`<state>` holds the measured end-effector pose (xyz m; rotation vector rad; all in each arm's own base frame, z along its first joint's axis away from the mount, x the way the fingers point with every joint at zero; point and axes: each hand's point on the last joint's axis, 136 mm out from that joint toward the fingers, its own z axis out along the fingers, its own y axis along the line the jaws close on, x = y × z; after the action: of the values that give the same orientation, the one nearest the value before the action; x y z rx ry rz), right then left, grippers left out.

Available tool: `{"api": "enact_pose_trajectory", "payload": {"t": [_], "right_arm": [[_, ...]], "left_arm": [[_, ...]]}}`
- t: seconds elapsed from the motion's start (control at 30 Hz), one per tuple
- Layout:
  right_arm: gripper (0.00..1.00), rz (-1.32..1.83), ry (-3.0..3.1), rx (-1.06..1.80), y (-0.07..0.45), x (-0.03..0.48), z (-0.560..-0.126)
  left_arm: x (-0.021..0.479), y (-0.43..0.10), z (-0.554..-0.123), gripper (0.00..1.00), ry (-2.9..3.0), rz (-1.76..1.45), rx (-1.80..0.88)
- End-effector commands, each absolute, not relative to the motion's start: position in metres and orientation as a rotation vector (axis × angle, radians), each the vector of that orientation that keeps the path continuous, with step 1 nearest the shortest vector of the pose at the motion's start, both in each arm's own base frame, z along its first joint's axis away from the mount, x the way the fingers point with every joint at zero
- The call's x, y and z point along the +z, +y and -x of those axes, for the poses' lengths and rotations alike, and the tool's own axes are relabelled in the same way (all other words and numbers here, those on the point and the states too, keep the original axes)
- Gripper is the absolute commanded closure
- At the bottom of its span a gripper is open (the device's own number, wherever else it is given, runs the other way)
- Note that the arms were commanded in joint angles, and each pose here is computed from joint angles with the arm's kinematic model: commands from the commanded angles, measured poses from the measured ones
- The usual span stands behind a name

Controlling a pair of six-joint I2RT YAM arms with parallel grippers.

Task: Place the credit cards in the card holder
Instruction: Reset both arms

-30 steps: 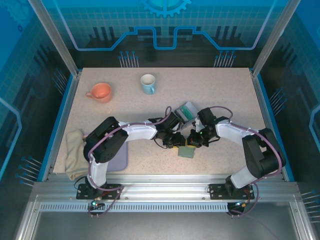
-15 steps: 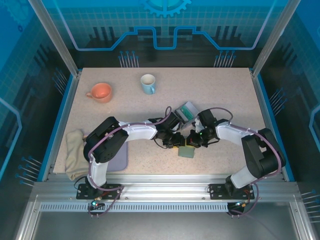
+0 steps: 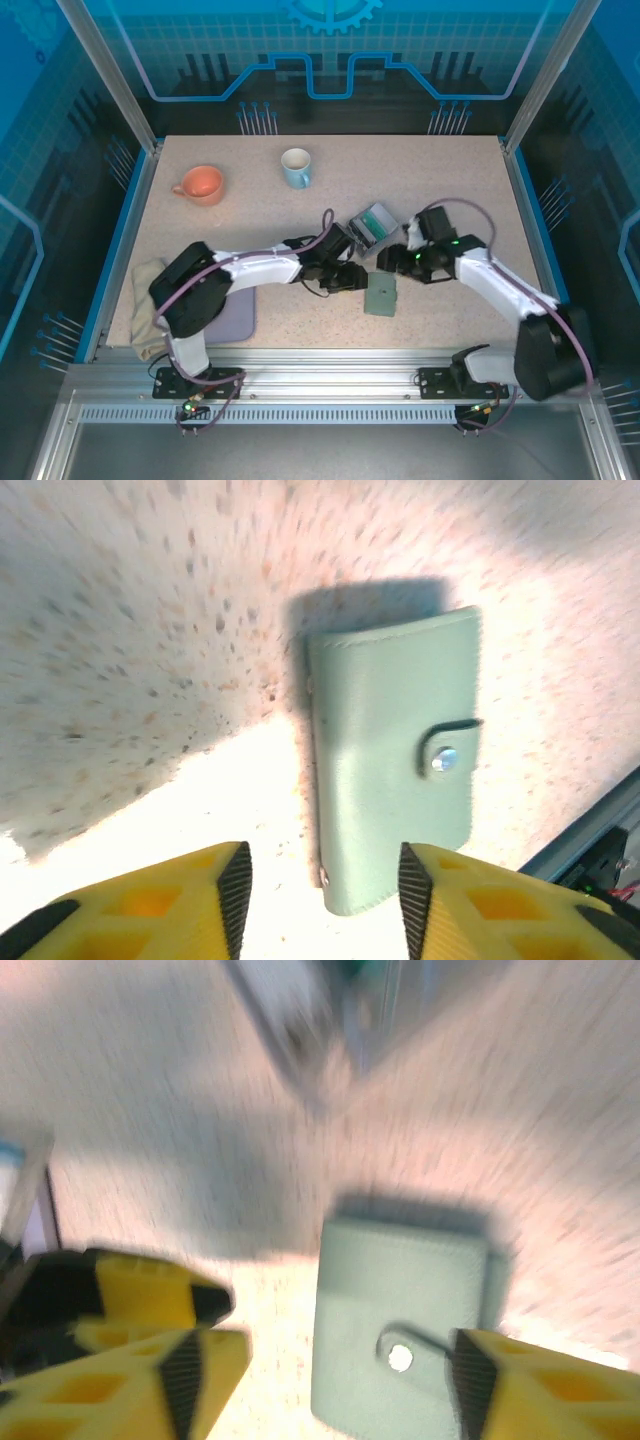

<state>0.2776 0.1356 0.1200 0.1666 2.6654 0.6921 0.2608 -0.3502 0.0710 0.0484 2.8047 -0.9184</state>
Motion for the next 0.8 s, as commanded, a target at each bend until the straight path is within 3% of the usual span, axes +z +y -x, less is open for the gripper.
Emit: {"api": "enact_pose_trajectory", "payload": {"t": [0.0, 0.13, 0.2, 0.23, 0.4, 0.57, 0.77], "right_arm": [[0.09, -0.258, 2.463, 0.132, 0.049, 0.169, -0.305], [0.00, -0.122, 2.216, -0.330, -0.008, 0.185, -0.335], [0.00, -0.054, 2.169, -0.420, -0.019, 0.174, -0.346], [0.00, -0.071, 2.157, -0.429, -0.025, 0.167, -0.350], [0.02, 0.018, 2.086, -0.181, -0.007, 0.135, -0.367], [0.02, 0.111, 2.005, -0.140, 0.004, 0.125, -0.379], [0.06, 0.113, 1.997, -0.086, 0.001, 0.115, -0.379]], "left_arm": [[0.115, -0.312, -0.285, 0.48, 2.605, -0.015, -0.703], [0.142, -0.226, -0.308, 0.29, 2.425, 0.088, -0.349], [0.148, -0.175, -0.316, 0.05, 2.346, 0.147, -0.155], [0.149, -0.146, -0.320, 0.02, 2.312, 0.198, -0.065], [0.147, -0.039, -0.321, 0.01, 2.165, 0.361, 0.229], [0.157, -0.010, -0.329, 0.01, 1.993, 0.276, 0.228], [0.127, 0.006, -0.347, 0.01, 1.925, 0.263, 0.127]]}}
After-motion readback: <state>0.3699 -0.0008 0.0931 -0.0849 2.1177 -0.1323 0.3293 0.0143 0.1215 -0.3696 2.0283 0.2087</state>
